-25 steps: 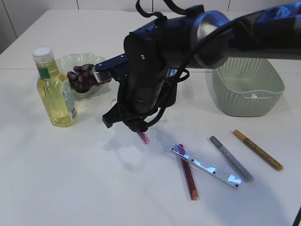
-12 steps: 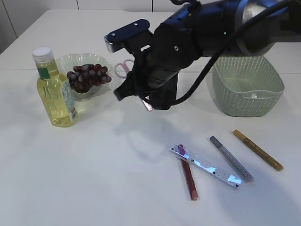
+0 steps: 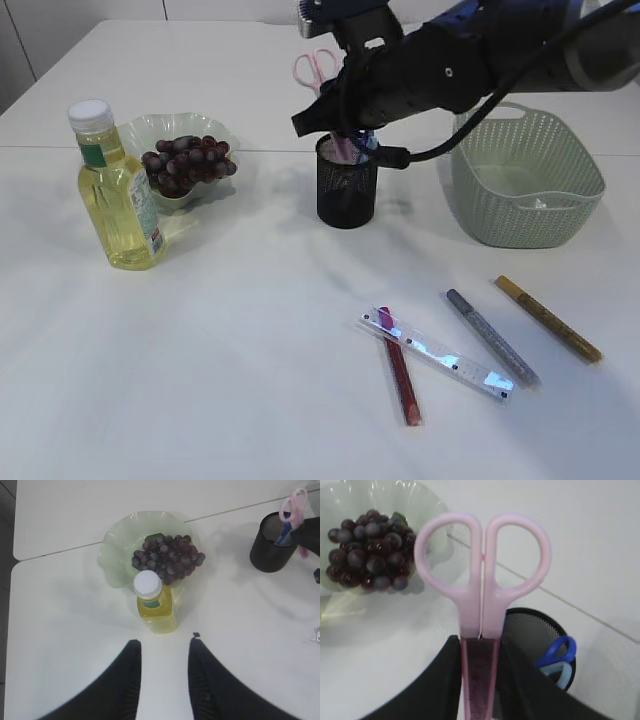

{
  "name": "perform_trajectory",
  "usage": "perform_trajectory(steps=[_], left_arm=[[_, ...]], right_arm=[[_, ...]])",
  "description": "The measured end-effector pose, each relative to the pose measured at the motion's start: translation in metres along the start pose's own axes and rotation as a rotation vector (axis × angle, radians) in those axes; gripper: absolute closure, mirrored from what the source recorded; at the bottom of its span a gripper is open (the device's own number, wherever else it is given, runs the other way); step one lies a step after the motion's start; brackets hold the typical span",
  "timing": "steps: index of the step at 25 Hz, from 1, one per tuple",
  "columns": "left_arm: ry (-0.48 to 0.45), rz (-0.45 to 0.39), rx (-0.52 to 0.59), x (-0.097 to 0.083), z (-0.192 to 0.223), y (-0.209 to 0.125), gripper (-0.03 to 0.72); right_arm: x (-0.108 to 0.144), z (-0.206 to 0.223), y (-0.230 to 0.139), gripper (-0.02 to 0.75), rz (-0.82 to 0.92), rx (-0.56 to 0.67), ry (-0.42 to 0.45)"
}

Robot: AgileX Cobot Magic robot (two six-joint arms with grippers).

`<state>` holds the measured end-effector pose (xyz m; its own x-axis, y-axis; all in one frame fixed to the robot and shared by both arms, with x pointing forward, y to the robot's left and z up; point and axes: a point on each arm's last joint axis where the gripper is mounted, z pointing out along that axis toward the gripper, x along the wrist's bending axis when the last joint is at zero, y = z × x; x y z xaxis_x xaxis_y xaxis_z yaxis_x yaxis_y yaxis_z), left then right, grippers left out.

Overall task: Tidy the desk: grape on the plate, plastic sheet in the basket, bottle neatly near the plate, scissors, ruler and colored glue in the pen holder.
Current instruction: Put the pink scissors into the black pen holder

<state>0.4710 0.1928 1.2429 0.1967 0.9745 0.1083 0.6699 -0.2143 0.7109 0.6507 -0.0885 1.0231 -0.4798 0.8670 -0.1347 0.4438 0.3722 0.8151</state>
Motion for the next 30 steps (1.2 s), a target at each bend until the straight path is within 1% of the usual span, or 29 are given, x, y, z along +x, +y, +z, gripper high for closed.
perform_trajectory(steps=[2,10,14,17,21,27,30], left_arm=[[0.0,0.0,0.0,0.0,0.0,0.0,0.449],[0.001,0.0,0.0,0.0,0.0,0.0,0.449],[0.001,0.0,0.0,0.0,0.0,0.0,0.449],[0.002,0.001,-0.001,0.0,0.0,0.0,0.449],[0.002,0.001,-0.001,0.0,0.0,0.0,0.449],[0.007,0.002,-0.002,0.001,0.0,0.0,0.449],[0.023,0.007,-0.007,0.002,0.0,0.001,0.449]], right_arm=[[-0.006,0.0,0.003,0.54,0.01,-0.042,-0.008],[-0.011,-0.002,0.02,0.54,0.014,-0.24,0.003],[-0.022,-0.002,0.023,0.54,0.023,-0.305,-0.013],[-0.025,0.008,0.018,0.54,0.027,-0.319,-0.014],[-0.024,0.025,0.005,0.54,0.029,-0.308,-0.007],[-0.032,0.038,-0.007,0.54,0.064,-0.292,-0.017],[-0.033,0.043,-0.012,0.54,0.07,-0.279,-0.018]])
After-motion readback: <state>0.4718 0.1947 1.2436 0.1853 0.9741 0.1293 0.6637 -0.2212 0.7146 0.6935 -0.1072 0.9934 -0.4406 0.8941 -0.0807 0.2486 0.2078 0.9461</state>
